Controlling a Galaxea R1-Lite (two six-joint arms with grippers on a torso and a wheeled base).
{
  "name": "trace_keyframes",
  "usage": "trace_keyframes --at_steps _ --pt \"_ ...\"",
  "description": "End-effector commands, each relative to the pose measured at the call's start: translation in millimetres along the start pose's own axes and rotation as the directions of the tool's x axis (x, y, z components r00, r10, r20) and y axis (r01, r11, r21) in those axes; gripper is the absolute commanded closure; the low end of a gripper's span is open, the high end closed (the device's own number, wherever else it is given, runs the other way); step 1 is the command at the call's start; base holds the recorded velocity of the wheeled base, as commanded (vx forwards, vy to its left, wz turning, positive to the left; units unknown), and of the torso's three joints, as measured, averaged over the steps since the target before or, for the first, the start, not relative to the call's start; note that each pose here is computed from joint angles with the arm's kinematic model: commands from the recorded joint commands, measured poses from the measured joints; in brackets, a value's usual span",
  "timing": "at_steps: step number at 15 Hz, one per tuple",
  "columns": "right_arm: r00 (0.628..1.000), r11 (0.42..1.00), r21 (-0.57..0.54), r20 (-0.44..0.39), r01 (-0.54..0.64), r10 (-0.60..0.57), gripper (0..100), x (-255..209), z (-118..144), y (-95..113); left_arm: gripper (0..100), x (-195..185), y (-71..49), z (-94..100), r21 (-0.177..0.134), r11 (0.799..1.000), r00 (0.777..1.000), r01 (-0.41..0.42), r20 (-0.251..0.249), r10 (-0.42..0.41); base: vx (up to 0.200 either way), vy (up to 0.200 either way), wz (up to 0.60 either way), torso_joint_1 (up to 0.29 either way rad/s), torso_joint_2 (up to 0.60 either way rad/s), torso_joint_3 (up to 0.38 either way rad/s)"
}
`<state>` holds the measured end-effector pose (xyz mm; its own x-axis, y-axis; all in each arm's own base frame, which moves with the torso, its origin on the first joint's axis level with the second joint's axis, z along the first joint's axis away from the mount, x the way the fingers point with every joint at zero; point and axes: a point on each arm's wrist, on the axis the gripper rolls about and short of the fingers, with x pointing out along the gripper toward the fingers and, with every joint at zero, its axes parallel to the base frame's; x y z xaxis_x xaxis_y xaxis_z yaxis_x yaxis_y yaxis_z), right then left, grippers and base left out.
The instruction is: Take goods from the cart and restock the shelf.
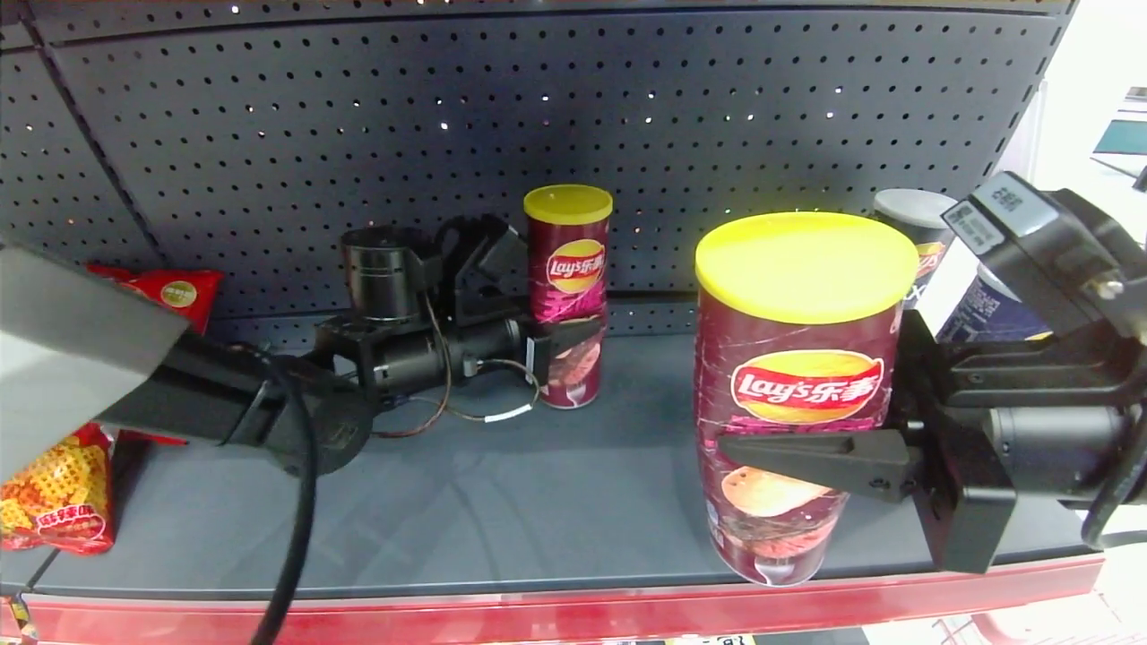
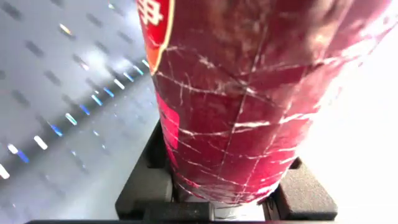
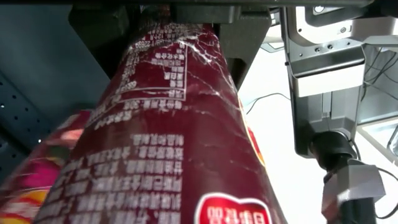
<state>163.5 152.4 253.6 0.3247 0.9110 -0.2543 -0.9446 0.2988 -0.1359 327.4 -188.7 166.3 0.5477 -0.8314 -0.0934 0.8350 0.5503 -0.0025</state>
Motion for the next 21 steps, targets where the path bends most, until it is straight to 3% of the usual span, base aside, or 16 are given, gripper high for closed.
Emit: trace_keyframes --at_steps 1,3,5,6,8,13,16,21 --pt "1.0 1.0 0.003 -0.004 0.004 -0.004 100 1 -1 -2 100 -52 -49.4 17.9 0.011 0.998 0.998 0.062 0.009 -0.063 0.0 0.0 0.0 0.0 0.0 0.0" --pt "1.0 1.0 0.001 -0.001 0.008 -0.008 100 1 1 -3 100 -79 -65.7 9.0 -0.004 0.997 0.997 0.076 -0.023 -0.076 0.0 0.0 0.0 0.0 0.0 0.0" --pt "1.0 1.0 0.0 0.0 0.008 -0.008 100 2 1 -3 100 -90 -73.8 6.6 -0.008 0.996 0.996 0.086 -0.034 -0.086 0.0 0.0 0.0 0.0 0.0 0.0" --pt "1.0 1.0 -0.001 0.001 0.01 -0.01 100 1 1 -3 100 -102 -81.7 -0.2 -0.023 0.997 0.994 0.08 -0.067 -0.082 0.0 0.0 0.0 0.0 0.0 0.0" --pt "1.0 1.0 -0.003 0.005 0.013 -0.013 100 0 2 -3 100 -109 -85.2 -8.6 -0.037 0.997 0.992 0.073 -0.097 -0.076 0.0 0.0 0.0 0.0 0.0 0.0" --pt "1.0 1.0 -0.005 0.008 0.012 -0.012 100 -1 3 -2 100 -94 -76.8 -15.7 -0.052 0.997 0.99 0.053 -0.13 -0.059 0.0 0.0 0.0 0.0 0.0 0.0" --pt "1.0 1.0 -0.009 0.015 0.013 -0.013 100 -1 5 -2 100 -80 -57.0 -19.7 -0.056 0.998 0.99 0.003 -0.142 -0.011 0.0 0.0 0.0 0.0 0.0 0.0" --pt "1.0 1.0 -0.008 0.014 0.014 -0.014 100 -1 5 -3 100 -82 -55.2 -31.7 -0.075 0.997 0.983 -0.008 -0.183 -0.006 0.0 0.0 0.0 0.0 0.0 0.0"
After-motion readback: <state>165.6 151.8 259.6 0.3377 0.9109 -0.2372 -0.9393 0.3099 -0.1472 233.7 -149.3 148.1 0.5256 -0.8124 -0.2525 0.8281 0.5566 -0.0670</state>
